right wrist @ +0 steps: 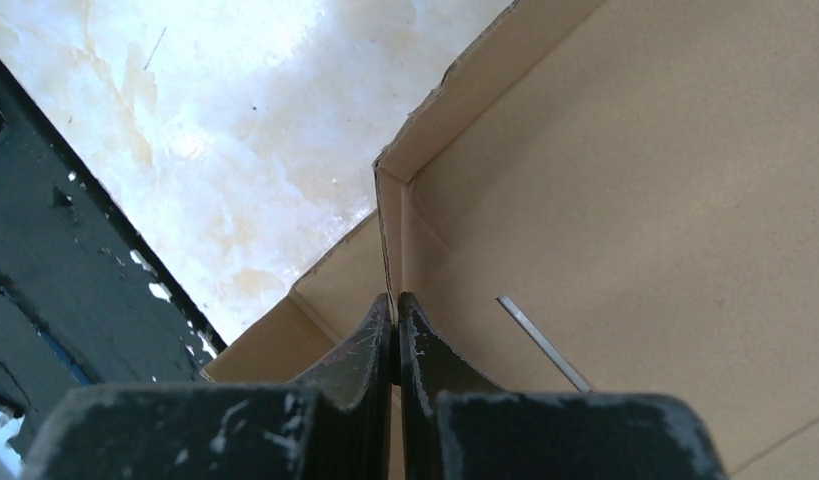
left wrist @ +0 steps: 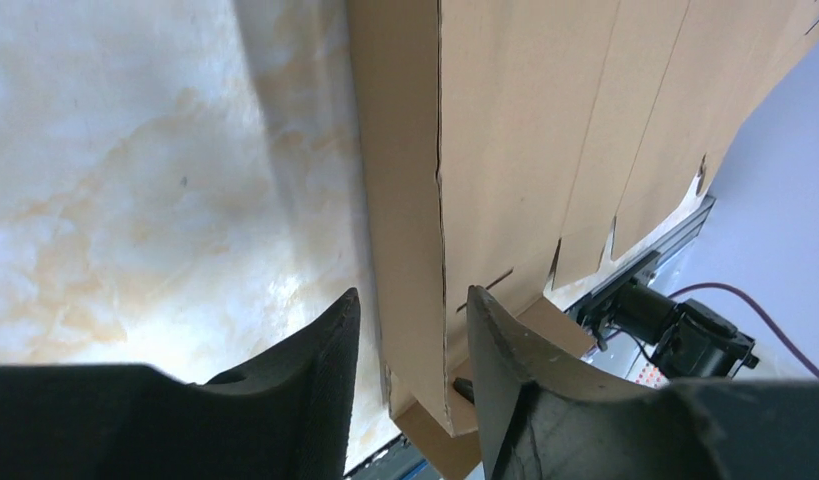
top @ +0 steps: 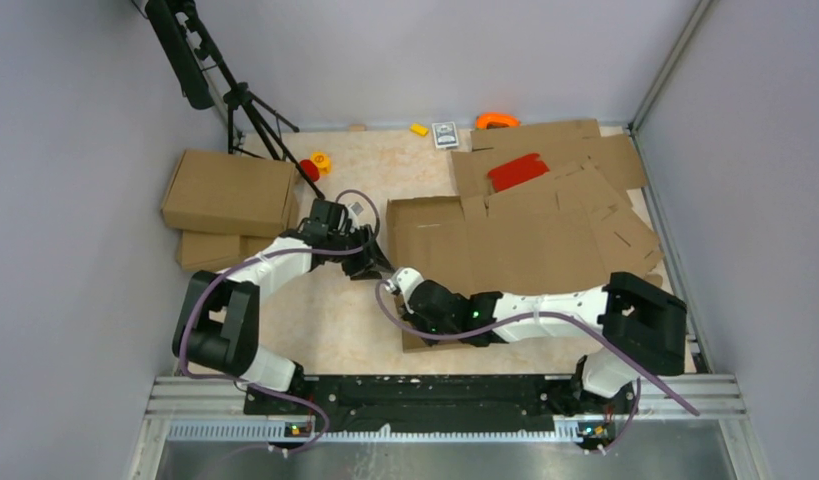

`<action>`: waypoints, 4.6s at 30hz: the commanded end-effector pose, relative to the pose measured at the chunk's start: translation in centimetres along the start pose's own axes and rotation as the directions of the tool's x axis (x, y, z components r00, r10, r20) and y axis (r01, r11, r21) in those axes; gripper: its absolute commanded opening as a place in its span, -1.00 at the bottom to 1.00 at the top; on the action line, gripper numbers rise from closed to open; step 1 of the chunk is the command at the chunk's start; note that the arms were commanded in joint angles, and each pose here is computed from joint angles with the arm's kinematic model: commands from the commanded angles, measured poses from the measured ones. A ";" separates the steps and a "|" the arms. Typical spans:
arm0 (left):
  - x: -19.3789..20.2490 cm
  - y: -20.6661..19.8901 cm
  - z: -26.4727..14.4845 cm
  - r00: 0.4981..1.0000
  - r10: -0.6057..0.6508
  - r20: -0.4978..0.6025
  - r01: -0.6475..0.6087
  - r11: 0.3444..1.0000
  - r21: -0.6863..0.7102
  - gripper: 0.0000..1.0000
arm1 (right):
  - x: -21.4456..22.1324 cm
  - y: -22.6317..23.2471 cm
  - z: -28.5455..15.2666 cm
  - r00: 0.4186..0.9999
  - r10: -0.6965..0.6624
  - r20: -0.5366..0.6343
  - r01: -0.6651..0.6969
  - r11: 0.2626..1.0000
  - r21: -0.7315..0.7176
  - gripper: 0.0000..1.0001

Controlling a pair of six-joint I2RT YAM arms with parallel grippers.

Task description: Fold the paper box

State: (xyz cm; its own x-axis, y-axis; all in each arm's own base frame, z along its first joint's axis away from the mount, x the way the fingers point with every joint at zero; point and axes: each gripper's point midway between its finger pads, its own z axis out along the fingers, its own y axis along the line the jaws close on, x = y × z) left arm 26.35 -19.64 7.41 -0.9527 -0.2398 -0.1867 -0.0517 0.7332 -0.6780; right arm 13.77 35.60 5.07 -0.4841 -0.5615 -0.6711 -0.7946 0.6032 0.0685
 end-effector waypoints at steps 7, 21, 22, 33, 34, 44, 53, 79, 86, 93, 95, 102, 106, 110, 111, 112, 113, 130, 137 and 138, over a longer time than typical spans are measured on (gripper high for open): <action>-5.3 -2.5 0.3 0.991 0.076 0.106 -0.076 0.997 0.000 0.18 | -1.8 -0.8 -1.6 0.989 0.053 0.138 -0.043 0.996 -0.076 -1.00; -13.5 -4.0 2.2 0.953 0.199 0.229 -0.185 0.980 -0.078 0.31 | -1.5 -0.7 -1.9 0.991 0.029 0.133 -0.012 0.991 -0.131 -1.00; -14.0 -3.8 2.6 0.952 0.206 0.226 -0.190 0.977 -0.093 0.31 | -1.5 -0.8 -1.9 0.991 0.029 0.132 -0.011 0.992 -0.129 -1.00; -17.2 -2.6 5.1 0.924 0.334 0.187 -0.305 0.937 -0.169 0.28 | -1.3 -0.9 -1.1 0.992 0.031 0.121 -0.015 0.991 -0.131 -1.00; -17.4 -2.6 5.2 0.919 0.350 0.181 -0.321 0.932 -0.169 0.27 | -1.3 -0.9 -1.1 0.992 0.032 0.120 -0.016 0.991 -0.131 -1.00; -15.9 -4.5 6.0 0.848 0.513 0.137 -0.518 0.856 0.000 -0.22 | -1.1 -1.0 -1.1 0.994 0.036 0.103 -0.021 0.989 -0.143 -1.00; -16.9 -1.8 6.6 0.862 0.496 0.102 -0.481 0.866 -0.139 0.05 | -1.3 -1.4 -1.2 0.994 0.032 0.103 -0.018 0.991 -0.131 -1.00; -16.1 -3.5 6.3 0.760 0.640 0.111 -0.631 0.768 -0.109 -0.79 | -1.8 -3.6 -0.9 0.990 0.085 0.109 -0.080 0.995 -0.053 -0.92; -14.0 -3.0 6.8 0.696 0.718 0.027 -0.700 0.686 -0.199 -0.88 | -2.7 -3.7 -1.1 0.986 0.100 0.132 -0.093 0.994 -0.058 -0.92; -12.8 -3.5 6.9 0.604 0.796 -0.036 -0.771 0.574 -0.275 -0.89 | -2.7 -3.8 -1.2 0.987 0.092 0.132 -0.086 0.995 -0.056 -0.97; -12.8 -3.5 7.0 0.579 0.814 -0.052 -0.787 0.541 -0.297 -0.89 | -2.7 -3.9 -1.2 0.987 0.092 0.133 -0.085 0.995 -0.052 -0.97; -12.4 -3.9 7.5 0.570 0.819 -0.063 -0.799 0.535 -0.276 -0.62 | -3.2 -4.1 -1.9 0.982 0.100 0.162 -0.093 0.994 -0.050 -0.61; -12.1 -4.4 7.5 0.562 0.825 -0.057 -0.810 0.534 -0.244 -0.48 | -3.4 -4.8 -2.0 0.979 0.117 0.167 -0.113 0.993 -0.034 -0.39; -11.6 -4.8 8.1 0.561 0.825 -0.065 -0.818 0.541 -0.195 -0.35 | -3.4 -5.2 -1.9 0.978 0.132 0.161 -0.128 0.991 -0.034 -0.36; -11.5 -4.8 8.3 0.565 0.823 -0.068 -0.817 0.546 -0.187 -0.34 | -3.4 -5.3 -1.8 0.978 0.136 0.160 -0.133 0.991 -0.029 -0.36; -11.4 -4.9 8.3 0.566 0.822 -0.067 -0.817 0.548 -0.176 -0.34 | -3.3 -5.4 -1.7 0.978 0.137 0.158 -0.134 0.991 -0.026 -0.35; -11.3 -5.0 8.4 0.567 0.821 -0.065 -0.818 0.551 -0.165 -0.34 | -3.2 -5.4 -1.7 0.978 0.138 0.154 -0.136 0.990 -0.025 -0.34; -13.4 -7.9 8.3 0.520 0.853 0.043 -0.845 0.521 -0.121 0.00 | -1.5 -4.2 -2.2 0.979 0.149 0.138 -0.134 0.985 -0.114 -0.38; -14.1 -9.1 9.0 0.496 0.862 0.102 -0.859 0.504 -0.091 -0.02 | -1.3 -4.1 -2.2 0.979 0.150 0.135 -0.134 0.984 -0.120 -0.49; -14.0 -9.1 9.2 0.497 0.862 0.099 -0.859 0.505 -0.084 -0.05 | -1.3 -4.0 -2.2 0.980 0.148 0.134 -0.132 0.984 -0.122 -0.49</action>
State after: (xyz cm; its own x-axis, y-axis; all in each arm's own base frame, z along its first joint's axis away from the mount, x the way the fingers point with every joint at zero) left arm 41.77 -26.97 8.28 -0.5496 0.4764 -0.6863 0.7260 0.6788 -0.1102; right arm 16.55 31.74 5.45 -0.5646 -0.4346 -0.7017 -0.7508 0.6236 0.2178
